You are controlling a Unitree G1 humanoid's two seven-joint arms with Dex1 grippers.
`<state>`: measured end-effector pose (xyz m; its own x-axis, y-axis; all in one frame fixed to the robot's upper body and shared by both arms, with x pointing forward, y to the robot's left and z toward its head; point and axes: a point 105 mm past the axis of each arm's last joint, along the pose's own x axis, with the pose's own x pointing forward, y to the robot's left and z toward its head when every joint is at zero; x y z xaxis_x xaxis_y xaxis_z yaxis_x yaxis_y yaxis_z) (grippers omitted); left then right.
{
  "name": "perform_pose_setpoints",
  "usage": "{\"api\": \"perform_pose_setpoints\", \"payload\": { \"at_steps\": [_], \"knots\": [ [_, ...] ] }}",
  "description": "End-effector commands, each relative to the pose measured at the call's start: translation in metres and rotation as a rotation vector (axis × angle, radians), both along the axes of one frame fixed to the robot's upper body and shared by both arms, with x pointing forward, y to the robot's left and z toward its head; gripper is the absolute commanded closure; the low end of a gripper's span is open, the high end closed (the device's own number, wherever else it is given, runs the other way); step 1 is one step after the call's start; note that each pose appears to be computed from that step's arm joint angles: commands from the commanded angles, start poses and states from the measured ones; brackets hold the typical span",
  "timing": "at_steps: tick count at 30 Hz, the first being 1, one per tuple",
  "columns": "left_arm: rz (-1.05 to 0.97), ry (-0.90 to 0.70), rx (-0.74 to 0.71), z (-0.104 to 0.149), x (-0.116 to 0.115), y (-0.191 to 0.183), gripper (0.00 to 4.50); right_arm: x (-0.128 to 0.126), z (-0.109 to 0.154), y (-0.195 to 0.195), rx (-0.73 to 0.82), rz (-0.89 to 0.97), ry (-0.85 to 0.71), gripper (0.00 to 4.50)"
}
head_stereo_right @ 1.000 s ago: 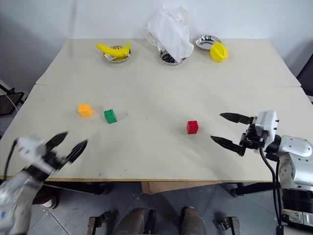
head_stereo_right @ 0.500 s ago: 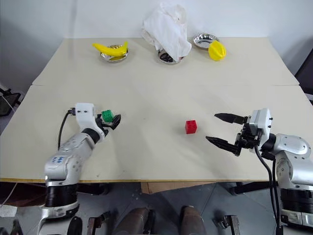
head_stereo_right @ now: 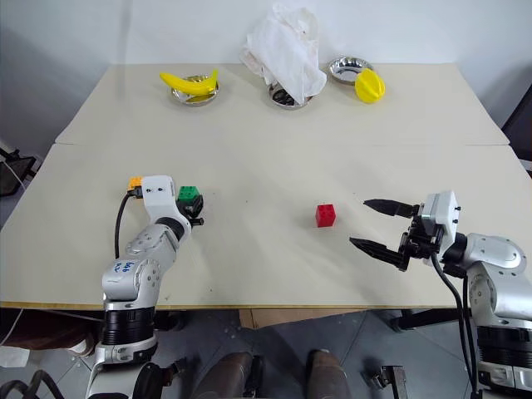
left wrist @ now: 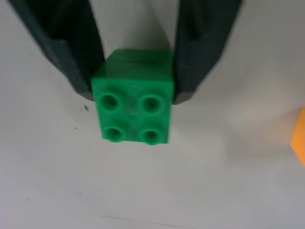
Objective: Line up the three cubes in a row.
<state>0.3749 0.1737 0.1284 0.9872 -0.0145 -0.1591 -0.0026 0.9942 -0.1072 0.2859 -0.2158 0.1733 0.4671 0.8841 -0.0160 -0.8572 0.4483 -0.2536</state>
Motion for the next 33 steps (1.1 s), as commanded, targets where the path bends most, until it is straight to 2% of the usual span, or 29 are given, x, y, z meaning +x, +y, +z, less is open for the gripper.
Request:
{"api": "perform_pose_setpoints", "payload": {
  "at_steps": [1, 3, 6, 10, 12, 14, 18, 21, 27, 33],
  "knots": [
    [-0.084, -0.139, 0.054, 0.023, 0.001, 0.0, 2.99, -0.003, 0.004, -0.002, -0.007, -0.003, -0.027, 0.0],
    [-0.273, -0.26, 0.095, 0.039, -0.005, -0.008, 2.99, -0.005, 0.004, -0.007, -0.014, -0.018, -0.03, 0.0],
    [-0.614, -0.361, 0.187, 0.049, -0.025, -0.015, 2.99, -0.009, 0.009, -0.018, -0.027, -0.048, -0.039, 0.0],
    [-1.125, -0.307, 0.315, 0.04, -0.057, -0.017, 2.99, -0.022, 0.016, -0.042, -0.071, -0.098, -0.041, 0.0],
    [-1.284, -0.295, 0.359, 0.04, -0.06, -0.022, 2.99, -0.031, 0.018, -0.052, -0.101, -0.108, -0.04, 0.0],
    [-1.37, -0.275, 0.419, 0.038, -0.052, -0.033, 2.99, -0.04, 0.018, -0.059, -0.121, -0.114, -0.038, 0.0],
    [-1.413, -0.251, 0.459, 0.034, -0.026, -0.063, 2.99, -0.051, 0.018, -0.069, -0.132, -0.167, -0.029, 0.0],
    [-1.442, -0.204, 0.489, 0.021, -0.011, -0.093, 2.99, -0.057, 0.017, -0.066, -0.121, -0.191, -0.027, 0.0],
    [-1.466, -0.137, 0.508, 0.006, 0.003, -0.128, 2.99, -0.068, 0.016, -0.059, -0.097, -0.207, -0.007, 0.0],
    [-1.456, -0.12, 0.497, 0.005, 0.01, -0.148, 2.99, -0.075, 0.015, -0.058, -0.088, -0.217, 0.012, 0.0]
  ]
}}
